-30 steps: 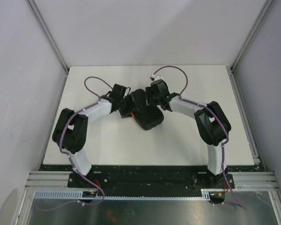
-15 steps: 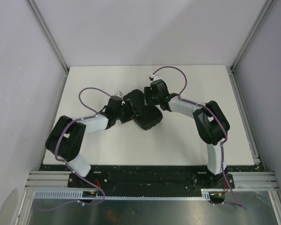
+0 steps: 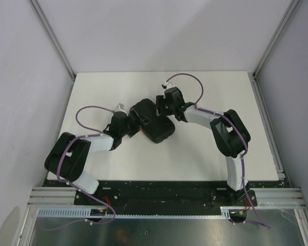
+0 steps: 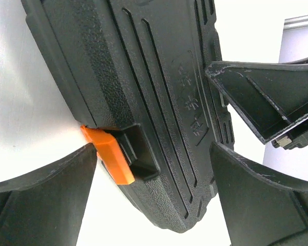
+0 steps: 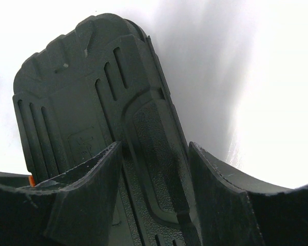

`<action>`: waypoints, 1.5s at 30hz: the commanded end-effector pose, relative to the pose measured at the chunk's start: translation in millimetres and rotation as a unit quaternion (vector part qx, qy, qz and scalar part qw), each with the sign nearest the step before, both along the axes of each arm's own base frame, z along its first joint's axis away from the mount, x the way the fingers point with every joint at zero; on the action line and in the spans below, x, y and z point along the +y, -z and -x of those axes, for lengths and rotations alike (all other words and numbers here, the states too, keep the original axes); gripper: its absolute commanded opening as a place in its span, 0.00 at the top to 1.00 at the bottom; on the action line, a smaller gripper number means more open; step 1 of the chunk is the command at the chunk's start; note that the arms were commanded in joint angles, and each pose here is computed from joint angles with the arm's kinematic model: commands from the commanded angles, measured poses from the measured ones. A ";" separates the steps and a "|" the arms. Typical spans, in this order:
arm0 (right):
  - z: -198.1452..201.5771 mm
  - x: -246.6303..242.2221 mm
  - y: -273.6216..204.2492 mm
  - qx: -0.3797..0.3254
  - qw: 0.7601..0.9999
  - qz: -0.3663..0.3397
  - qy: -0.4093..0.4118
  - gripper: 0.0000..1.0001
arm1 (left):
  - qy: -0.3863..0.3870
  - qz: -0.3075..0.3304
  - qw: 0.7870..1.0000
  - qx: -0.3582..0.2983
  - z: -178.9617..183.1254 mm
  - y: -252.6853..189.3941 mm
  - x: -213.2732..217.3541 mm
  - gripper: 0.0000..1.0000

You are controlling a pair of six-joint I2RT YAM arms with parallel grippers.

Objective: Pack the tool kit

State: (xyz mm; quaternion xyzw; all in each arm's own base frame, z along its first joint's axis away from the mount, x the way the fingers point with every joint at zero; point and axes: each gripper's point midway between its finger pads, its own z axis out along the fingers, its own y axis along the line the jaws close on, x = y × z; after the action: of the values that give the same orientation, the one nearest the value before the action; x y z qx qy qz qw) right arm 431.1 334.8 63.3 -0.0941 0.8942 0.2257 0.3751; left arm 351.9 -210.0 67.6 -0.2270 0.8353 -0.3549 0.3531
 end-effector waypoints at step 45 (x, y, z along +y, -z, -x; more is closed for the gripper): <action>117.1 -65.5 143.4 0.266 0.948 0.172 -0.030 0.43 | -0.003 0.040 0.999 -0.032 19.9 -9.0 37.7 0.52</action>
State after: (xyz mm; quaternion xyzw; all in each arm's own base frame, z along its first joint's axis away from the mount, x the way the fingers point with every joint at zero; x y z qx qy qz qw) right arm 426.5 347.6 60.9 -0.0924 0.8986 0.2644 0.3378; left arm 330.3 -174.2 68.2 -0.2471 0.8148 -0.3875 0.3534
